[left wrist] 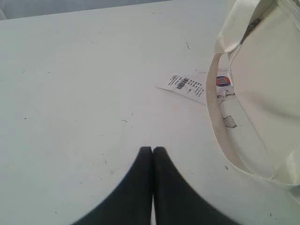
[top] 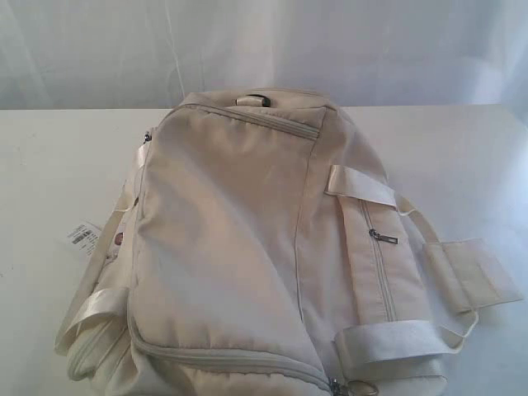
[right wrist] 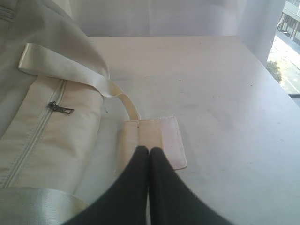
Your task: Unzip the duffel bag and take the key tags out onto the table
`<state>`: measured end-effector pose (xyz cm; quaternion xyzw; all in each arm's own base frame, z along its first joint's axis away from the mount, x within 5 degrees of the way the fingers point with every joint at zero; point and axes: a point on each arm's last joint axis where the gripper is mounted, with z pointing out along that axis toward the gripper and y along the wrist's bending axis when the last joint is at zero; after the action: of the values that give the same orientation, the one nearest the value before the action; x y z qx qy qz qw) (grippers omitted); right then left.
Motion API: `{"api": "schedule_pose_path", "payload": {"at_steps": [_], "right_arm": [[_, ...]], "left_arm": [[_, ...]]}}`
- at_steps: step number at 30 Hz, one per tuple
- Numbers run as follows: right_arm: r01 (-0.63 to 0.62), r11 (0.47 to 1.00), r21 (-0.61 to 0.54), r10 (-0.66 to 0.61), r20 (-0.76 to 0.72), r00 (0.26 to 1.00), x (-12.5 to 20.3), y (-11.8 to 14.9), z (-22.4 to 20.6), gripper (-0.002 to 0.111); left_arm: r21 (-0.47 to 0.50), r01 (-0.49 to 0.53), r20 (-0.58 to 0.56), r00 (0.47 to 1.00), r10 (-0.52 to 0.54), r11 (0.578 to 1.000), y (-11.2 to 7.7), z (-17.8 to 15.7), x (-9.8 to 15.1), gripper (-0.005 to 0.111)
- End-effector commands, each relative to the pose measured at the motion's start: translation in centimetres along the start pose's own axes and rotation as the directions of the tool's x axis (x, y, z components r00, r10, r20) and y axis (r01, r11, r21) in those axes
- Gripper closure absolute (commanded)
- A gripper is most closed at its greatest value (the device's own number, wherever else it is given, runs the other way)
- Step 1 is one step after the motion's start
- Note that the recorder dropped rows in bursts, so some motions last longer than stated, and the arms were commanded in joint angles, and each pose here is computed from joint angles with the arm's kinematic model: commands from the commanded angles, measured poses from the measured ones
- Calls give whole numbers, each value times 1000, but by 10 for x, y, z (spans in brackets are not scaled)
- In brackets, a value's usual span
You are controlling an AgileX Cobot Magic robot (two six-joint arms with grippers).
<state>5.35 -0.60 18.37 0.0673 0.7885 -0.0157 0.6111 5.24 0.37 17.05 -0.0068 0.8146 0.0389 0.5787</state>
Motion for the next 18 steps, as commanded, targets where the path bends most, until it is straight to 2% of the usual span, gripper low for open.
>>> {"api": "schedule_pose_path", "payload": {"at_steps": [1,7,18], "right_arm": [[-3,1000,8,3,8,1000,1,-1,0,108],[40,999,10,-40,4,999,1,-1,0,108],[41,999,11,-41,1,999,1,-1,0,108]], "left_arm": [[2,1,1,1000,-1,1000,0,1,2,107],[2,1,1,1000,-1,1000,0,1,2,107],[-2,-15,7,1000,15,1000,0,1,1,107]]}}
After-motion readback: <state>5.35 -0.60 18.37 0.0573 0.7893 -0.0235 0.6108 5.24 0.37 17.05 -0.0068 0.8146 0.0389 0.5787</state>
